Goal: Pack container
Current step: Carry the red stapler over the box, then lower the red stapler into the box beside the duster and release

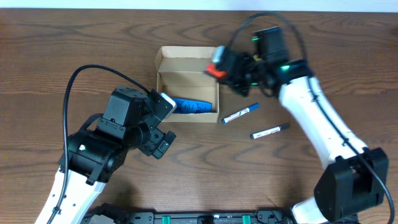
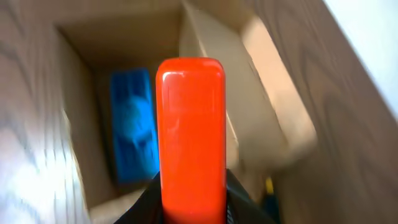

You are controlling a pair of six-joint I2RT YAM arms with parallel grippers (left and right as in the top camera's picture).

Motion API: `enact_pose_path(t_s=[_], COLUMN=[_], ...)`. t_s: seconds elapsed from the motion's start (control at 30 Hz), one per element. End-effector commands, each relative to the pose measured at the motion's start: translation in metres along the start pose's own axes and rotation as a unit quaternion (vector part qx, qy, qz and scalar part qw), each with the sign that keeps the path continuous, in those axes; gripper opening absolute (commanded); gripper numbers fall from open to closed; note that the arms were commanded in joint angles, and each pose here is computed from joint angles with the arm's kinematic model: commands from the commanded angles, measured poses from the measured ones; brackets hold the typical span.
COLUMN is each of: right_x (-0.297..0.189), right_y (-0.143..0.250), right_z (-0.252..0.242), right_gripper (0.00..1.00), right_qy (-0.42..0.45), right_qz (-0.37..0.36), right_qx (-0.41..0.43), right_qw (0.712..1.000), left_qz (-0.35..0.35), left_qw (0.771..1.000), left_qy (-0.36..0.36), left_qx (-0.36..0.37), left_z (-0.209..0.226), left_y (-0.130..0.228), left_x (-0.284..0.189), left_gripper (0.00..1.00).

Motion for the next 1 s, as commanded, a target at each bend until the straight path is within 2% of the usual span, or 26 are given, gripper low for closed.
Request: enact_pose_path(t_s=[0.0, 0.3, 0.97], right_x=[0.017, 0.062, 0.138], right_y=[-0.018, -0.027, -0.003], right_z=[0.013, 0.03, 0.033], right_gripper=[0.01, 0.01, 0.01], right_qy=[0.005, -0.015, -0.035], right_qz=[0.005, 0.004, 0.006], right_qx=[-0.053, -0.187, -0.195], right_qw=[0.999, 0.982, 0.98], left_qz=[-0.011, -0.011, -0.011], left_qw=[1.0, 1.0, 1.0], left_qy=[-0.002, -0.002, -0.002], left_qx=[-0.002, -0.002, -0.002], left_z=[0.001, 0.001, 0.001], left_y=[-0.004, -0.004, -0.004], left_x=[-0.006, -0.006, -0.006], left_gripper=[0.95, 0.95, 0.95])
Point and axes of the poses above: each gripper's point midway between its finger pads, its own x axis out along the fingers, its own z axis along the line the jaws close on, y = z × x, the point moved 8 cm from there along -x, back along the fingers, and after that the axes turned 1 degree about -x, right-handed, at the moved point
